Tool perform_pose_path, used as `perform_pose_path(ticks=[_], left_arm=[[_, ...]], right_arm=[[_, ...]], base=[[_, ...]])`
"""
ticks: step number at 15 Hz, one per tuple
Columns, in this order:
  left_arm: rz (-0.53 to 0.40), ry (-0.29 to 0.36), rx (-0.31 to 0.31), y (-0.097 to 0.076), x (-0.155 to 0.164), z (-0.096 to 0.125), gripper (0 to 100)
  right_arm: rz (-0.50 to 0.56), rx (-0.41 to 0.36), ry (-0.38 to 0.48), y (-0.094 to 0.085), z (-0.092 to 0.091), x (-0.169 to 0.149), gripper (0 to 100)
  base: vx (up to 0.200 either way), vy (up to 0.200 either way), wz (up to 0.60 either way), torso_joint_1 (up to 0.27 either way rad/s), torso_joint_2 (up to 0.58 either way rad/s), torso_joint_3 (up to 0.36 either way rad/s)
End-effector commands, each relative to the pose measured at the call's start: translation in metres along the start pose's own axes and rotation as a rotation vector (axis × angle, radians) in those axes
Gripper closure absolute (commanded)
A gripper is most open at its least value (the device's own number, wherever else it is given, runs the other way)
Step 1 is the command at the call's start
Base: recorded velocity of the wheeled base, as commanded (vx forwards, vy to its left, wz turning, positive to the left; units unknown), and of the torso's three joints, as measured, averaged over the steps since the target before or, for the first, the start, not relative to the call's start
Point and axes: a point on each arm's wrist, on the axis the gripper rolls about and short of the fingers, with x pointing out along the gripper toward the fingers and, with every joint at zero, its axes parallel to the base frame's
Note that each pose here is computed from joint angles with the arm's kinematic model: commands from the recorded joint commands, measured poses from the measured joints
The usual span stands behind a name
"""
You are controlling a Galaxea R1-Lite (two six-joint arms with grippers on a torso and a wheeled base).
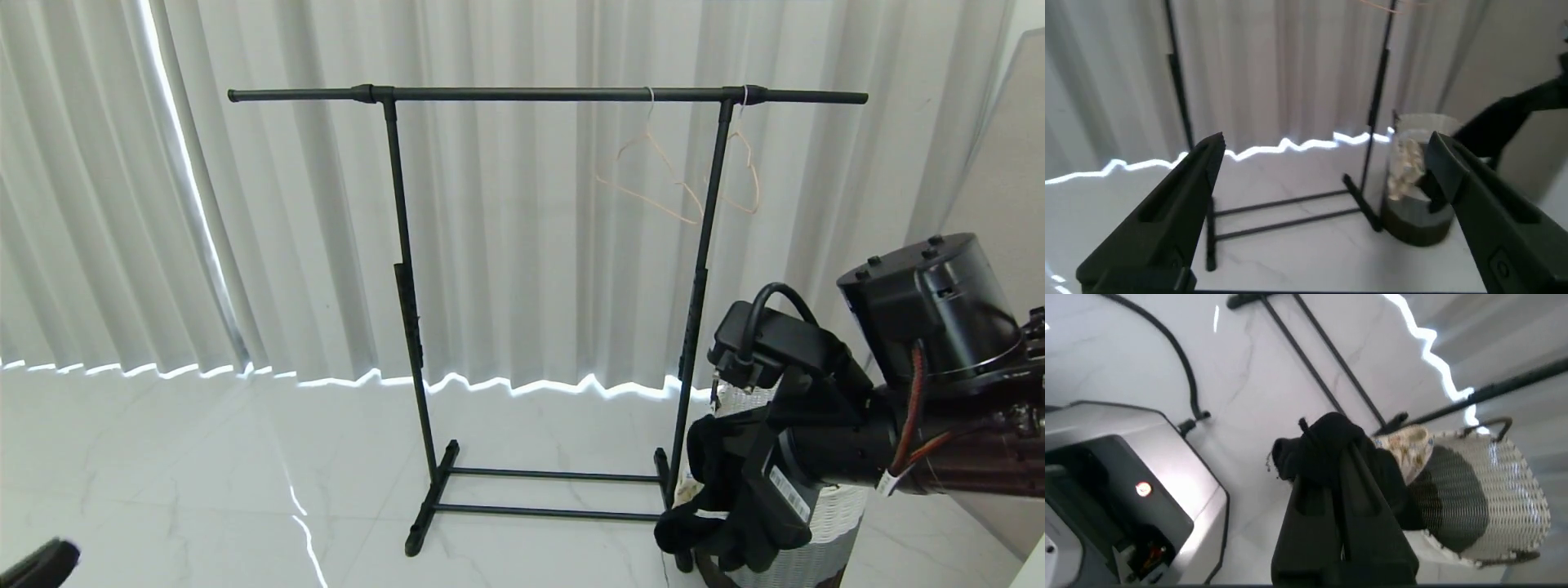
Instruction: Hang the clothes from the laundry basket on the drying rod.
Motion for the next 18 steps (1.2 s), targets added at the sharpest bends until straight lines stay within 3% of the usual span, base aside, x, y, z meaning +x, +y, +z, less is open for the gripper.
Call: perform_pose_path(ticks=[1,4,8,10,12,16,18], left_arm=[[-0.229,0.212,-0.063,0.007,0.092,0.048,0],[-0.336,0.326,-0.063,-0.004,0.129,0.042,0],[-0.515,0.437,-0.037,-0.040,0.144,0.026,0],[-0.533,0.500,-0.025,-0.054,0.165,0.018,0],[-0.565,0.521,0.000,-0.076,0.191,0.013,0],[-0.490,0.575,0.046,-0.110,0.250,-0.016,0],[-0.480,0.596,0.045,-0.115,0.267,-0.031,0]], right_arm=[[0.014,-0.015,-0.048,0.003,0.020,-0.006,100],[0.029,-0.026,-0.079,0.004,0.042,-0.017,100],[0.058,-0.032,-0.088,0.014,0.056,0.000,100],[0.088,-0.024,-0.101,0.025,0.067,0.008,100],[0.093,-0.022,-0.109,0.027,0.073,0.012,100],[0.090,-0.018,-0.127,0.026,0.076,0.007,100],[0.087,-0.017,-0.136,0.025,0.076,0.004,100]], base=[[0.000,0.000,0.00,0.000,0.00,0.000],[0.000,0.000,0.00,0.000,0.00,0.000],[0.000,0.000,0.00,0.000,0.00,0.000],[0.000,0.000,0.00,0.000,0.00,0.000],[0.000,0.000,0.00,0.000,0.00,0.000],[0.000,0.000,0.00,0.000,0.00,0.000],[0.000,0.000,0.00,0.000,0.00,0.000]])
